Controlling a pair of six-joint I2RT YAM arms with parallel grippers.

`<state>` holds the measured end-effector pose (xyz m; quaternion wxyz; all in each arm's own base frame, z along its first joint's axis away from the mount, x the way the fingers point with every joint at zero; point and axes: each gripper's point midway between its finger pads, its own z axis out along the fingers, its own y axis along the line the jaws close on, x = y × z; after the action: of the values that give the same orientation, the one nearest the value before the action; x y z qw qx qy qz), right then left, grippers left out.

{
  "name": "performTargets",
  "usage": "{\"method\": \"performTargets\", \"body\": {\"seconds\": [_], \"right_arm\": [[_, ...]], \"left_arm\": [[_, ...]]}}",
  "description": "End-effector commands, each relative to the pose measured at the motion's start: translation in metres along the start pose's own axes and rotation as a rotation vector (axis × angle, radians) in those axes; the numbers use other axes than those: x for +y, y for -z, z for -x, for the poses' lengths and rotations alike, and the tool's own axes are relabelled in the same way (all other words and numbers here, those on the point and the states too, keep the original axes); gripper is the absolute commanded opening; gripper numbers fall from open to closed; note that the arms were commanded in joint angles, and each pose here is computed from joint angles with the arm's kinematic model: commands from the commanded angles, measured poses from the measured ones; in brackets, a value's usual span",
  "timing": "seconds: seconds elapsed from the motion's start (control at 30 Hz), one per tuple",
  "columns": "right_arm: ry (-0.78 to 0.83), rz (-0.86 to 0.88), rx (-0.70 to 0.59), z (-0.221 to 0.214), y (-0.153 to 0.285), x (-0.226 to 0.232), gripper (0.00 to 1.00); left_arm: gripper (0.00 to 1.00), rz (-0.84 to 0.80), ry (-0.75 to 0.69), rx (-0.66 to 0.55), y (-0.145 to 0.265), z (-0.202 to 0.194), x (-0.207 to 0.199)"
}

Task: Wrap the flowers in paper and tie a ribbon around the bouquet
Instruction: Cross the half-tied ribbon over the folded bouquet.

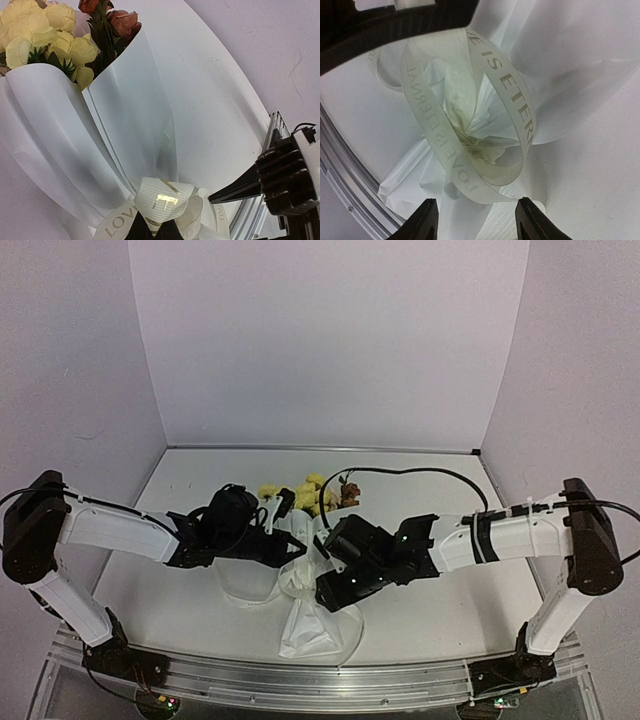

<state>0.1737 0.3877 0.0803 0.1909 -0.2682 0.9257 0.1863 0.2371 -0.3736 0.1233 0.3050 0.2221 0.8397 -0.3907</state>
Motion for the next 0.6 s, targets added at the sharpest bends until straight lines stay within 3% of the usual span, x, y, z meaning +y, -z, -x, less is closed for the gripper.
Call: {"method": "performTargets", "body": {"seconds": [0.0,0.23,0.4,0.57], "right_arm": [[0.055,-0.004,-0.037,0.004,-0.013,0.001,0.60],[0.069,0.024,-0.011,0.000,-0.028,0.007,0.60],[0.053,0.004,-0.023,0.000,-0.025,0.001,0.43],[0.036,0.006,-0.037,0.000,-0.017,0.000,0.34]], "left_arm": [[0.00,-0.028,0.000,-0.045,0.006,0.019,-0.008],[0.00,-0.024,0.003,-0.046,0.007,0.021,-0.005],[0.00,-0.024,0.005,-0.044,0.007,0.021,-0.003],[0.00,-0.020,0.004,-0.040,0.007,0.020,-0.001]]}}
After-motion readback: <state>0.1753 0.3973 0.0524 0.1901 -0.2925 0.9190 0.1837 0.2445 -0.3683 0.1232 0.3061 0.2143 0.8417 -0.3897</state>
